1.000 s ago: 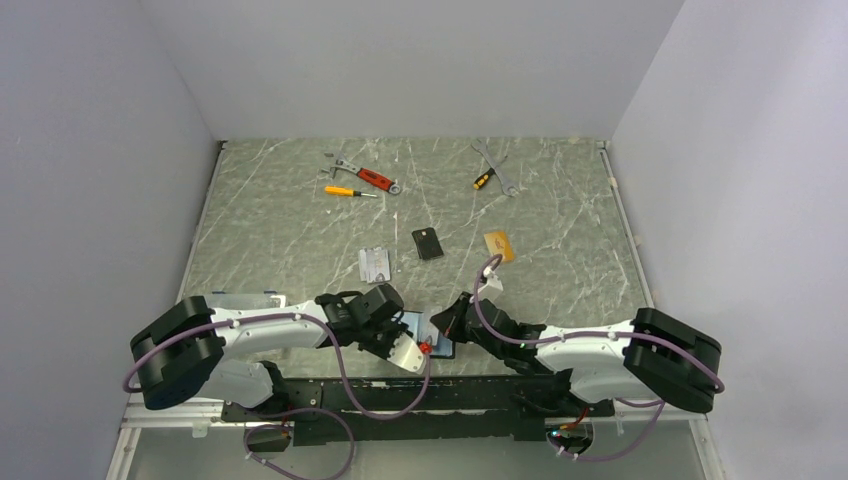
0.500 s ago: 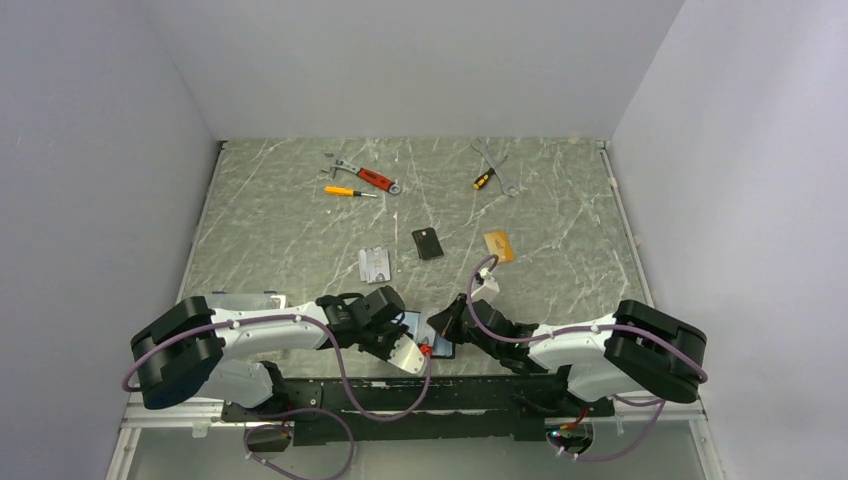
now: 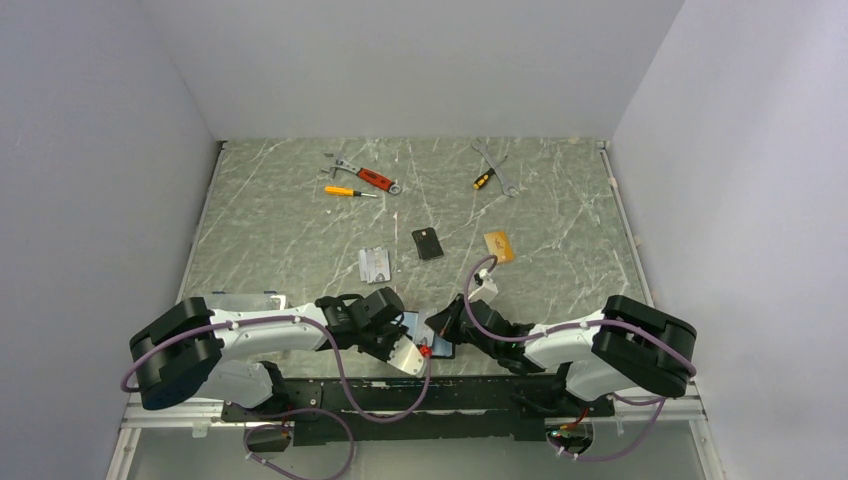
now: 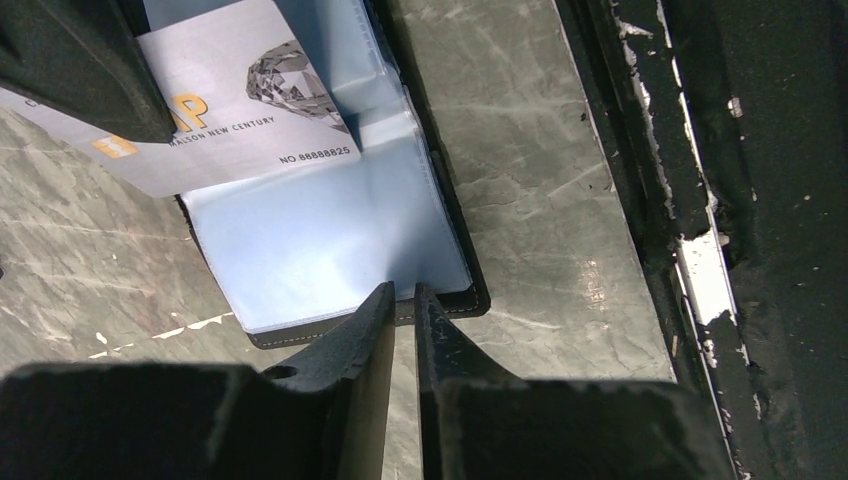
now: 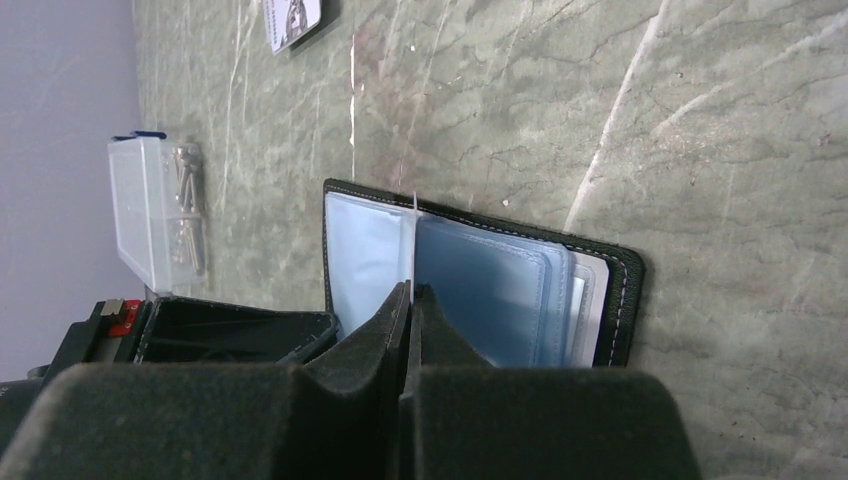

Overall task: Put the credit cards into the card holder
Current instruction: Insert the credit card into the card holder.

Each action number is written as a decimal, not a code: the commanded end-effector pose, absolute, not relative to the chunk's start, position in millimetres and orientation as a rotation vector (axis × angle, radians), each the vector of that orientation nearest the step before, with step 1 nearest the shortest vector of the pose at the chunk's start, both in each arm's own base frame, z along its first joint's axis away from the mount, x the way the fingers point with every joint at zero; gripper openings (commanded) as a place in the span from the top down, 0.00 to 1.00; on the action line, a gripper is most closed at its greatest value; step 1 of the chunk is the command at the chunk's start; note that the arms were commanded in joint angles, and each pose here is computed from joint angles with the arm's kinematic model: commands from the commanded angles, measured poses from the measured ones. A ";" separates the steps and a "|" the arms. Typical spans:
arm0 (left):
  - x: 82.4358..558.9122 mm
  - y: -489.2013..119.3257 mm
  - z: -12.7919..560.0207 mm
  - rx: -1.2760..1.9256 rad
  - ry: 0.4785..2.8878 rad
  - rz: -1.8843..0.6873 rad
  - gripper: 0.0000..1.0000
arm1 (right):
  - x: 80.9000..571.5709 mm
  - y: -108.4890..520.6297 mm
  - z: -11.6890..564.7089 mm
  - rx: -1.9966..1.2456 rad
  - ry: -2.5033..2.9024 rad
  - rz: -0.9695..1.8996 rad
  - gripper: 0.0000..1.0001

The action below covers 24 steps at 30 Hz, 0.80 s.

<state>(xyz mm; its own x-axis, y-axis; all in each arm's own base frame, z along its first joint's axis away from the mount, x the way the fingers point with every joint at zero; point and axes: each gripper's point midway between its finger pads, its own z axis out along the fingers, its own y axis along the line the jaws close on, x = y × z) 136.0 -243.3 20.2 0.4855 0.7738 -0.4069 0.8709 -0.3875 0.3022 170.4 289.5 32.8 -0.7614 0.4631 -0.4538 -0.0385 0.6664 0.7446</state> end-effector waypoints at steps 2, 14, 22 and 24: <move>140.7 -219.5 3.0 2.303 1.433 -0.166 0.84 | 158.8 285.1 19.8 0.311 2.303 1.011 1.00; 140.3 -218.9 1.0 2.329 1.455 -0.157 0.91 | 145.2 276.0 0.5 0.339 2.369 0.995 1.00; 138.9 -218.1 -4.5 2.348 1.463 -0.157 1.00 | 141.1 278.5 -14.0 0.347 2.405 0.995 1.00; 138.2 -218.3 -4.3 2.350 1.464 -0.160 1.00 | 139.0 279.4 -15.8 0.355 2.414 1.008 1.00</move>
